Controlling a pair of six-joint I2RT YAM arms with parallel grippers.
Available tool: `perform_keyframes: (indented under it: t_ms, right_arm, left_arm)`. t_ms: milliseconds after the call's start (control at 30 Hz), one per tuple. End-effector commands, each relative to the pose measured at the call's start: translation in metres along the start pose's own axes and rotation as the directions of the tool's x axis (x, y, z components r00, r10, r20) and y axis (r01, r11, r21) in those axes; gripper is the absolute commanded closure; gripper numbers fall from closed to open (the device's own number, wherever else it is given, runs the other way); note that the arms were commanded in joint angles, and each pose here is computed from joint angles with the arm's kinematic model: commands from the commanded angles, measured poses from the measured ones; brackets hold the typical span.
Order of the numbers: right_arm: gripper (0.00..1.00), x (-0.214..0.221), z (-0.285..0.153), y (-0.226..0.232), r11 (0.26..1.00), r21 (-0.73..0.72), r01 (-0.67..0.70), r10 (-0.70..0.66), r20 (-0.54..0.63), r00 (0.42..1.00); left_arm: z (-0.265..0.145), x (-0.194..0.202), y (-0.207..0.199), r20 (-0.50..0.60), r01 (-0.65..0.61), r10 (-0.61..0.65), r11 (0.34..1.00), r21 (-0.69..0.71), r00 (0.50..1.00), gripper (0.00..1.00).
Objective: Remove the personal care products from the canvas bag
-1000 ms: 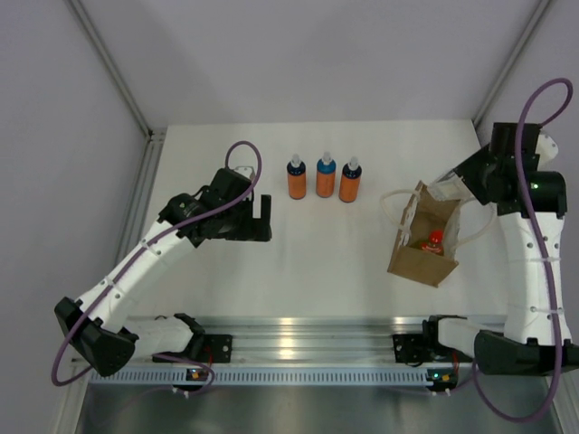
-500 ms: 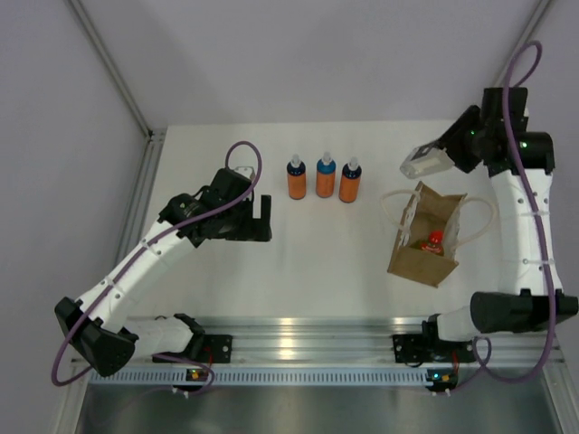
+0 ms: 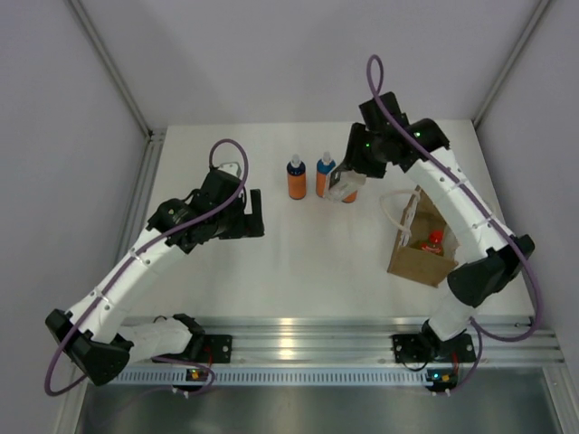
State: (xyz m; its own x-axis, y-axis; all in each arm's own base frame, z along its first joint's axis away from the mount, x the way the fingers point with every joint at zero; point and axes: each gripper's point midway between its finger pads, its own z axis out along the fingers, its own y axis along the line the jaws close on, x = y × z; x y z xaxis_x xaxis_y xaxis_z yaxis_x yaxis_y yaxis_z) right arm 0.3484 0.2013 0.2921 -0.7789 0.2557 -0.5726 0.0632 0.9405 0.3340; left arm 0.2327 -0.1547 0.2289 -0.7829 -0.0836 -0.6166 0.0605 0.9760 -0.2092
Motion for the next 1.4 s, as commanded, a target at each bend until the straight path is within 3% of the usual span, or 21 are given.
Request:
perform_keyframes:
  t_ms: [0, 233, 600, 667, 733, 967, 1133, 1367]
  right_arm:
    - [1.0, -0.024, -0.005, 0.033, 0.999, -0.035, 0.001, 0.004, 0.139, 0.99]
    - [1.0, 0.017, 0.047, 0.054, 0.997, 0.03, 0.073, -0.074, 0.034, 0.997]
    - [0.98, 0.048, 0.102, 0.043, 0.972, 0.151, 0.183, -0.171, -0.085, 0.982]
    - [0.91, 0.051, 0.106, 0.044, 0.971, 0.15, 0.186, -0.173, -0.096, 0.98]
    - [0.71, 0.053, 0.111, 0.042, 0.969, 0.153, 0.194, -0.179, -0.107, 0.978]
    - [0.47, 0.058, 0.124, 0.035, 0.965, 0.166, 0.201, -0.178, -0.143, 0.974]
    - [0.25, 0.04, 0.104, 0.035, 0.971, 0.141, 0.195, -0.182, -0.097, 0.978]
    - [0.23, 0.001, 0.042, 0.019, 0.982, 0.1, 0.159, -0.162, 0.024, 0.987]
  left_arm:
    - [-0.012, -0.019, -0.004, 0.081, 0.051, -0.052, 0.999, 0.016, 0.995, 0.02]
    - [-0.012, -0.019, -0.007, 0.072, 0.054, -0.056, 0.998, 0.028, 0.996, 0.02]
    - [-0.007, -0.007, -0.008, 0.033, 0.053, -0.054, 0.998, 0.039, 0.998, 0.02]
    - [-0.006, -0.007, -0.008, 0.03, 0.052, -0.054, 0.998, 0.04, 0.998, 0.02]
    - [-0.006, -0.007, -0.009, 0.03, 0.054, -0.055, 0.998, 0.043, 0.998, 0.02]
    - [-0.004, -0.005, -0.009, 0.02, 0.051, -0.052, 0.998, 0.039, 0.998, 0.02]
    - [-0.003, -0.002, -0.014, -0.001, 0.031, -0.031, 0.998, 0.062, 1.0, 0.02]
    - [-0.005, -0.003, -0.029, -0.025, 0.024, -0.021, 0.99, 0.137, 0.999, 0.02]
